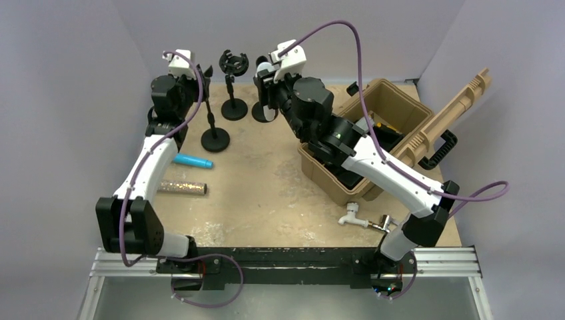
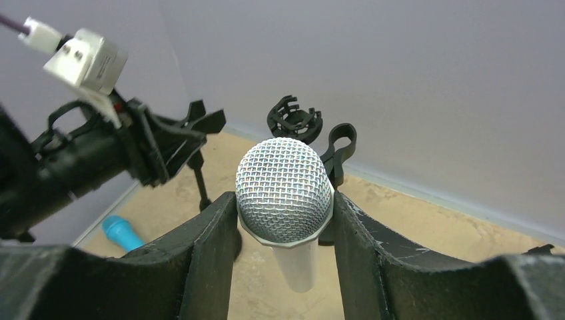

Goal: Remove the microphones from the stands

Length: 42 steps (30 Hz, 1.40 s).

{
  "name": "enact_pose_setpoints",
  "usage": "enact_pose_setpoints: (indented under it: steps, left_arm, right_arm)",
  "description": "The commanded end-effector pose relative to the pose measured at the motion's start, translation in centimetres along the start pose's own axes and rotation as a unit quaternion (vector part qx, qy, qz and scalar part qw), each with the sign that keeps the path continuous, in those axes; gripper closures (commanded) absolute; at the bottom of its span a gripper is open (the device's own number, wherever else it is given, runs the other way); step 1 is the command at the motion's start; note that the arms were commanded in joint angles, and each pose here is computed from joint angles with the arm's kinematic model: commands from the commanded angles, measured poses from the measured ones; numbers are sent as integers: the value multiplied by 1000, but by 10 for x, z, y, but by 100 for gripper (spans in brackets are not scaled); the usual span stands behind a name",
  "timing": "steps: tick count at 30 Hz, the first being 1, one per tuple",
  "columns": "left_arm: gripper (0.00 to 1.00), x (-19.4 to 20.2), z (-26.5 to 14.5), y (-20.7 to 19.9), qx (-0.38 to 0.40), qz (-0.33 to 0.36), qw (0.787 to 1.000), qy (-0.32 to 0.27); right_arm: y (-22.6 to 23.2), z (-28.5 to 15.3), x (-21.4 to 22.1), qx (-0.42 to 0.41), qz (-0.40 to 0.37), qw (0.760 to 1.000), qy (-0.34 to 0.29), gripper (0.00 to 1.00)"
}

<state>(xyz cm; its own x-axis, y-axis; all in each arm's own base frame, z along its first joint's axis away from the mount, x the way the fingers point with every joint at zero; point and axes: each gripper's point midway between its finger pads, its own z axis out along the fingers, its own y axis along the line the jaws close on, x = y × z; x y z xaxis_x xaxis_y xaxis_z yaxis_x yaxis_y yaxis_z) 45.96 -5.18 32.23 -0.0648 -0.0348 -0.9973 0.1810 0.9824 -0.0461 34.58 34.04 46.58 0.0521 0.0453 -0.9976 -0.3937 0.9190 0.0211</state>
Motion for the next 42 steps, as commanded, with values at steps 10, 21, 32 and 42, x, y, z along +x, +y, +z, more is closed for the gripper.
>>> enact_pose_setpoints:
  steps: [10,21,32,42]
  left_arm:
    - [100,-80,94,80,-90,39,987,-124]
    - [100,-80,126,98,-102,27,984,-142]
    - [27,-74,88,94,-119,-50,979,-155]
    - [21,-25,-12,52,-119,-253,960,-21]
  right_arm:
    - [8,-32,-26,-65,52,996,-41,100]
    - [11,-33,-21,-75,48,995,-39,100]
    - [24,-34,-19,-108,54,992,-34,100]
    - [40,-38,1,-149,51,988,0,100]
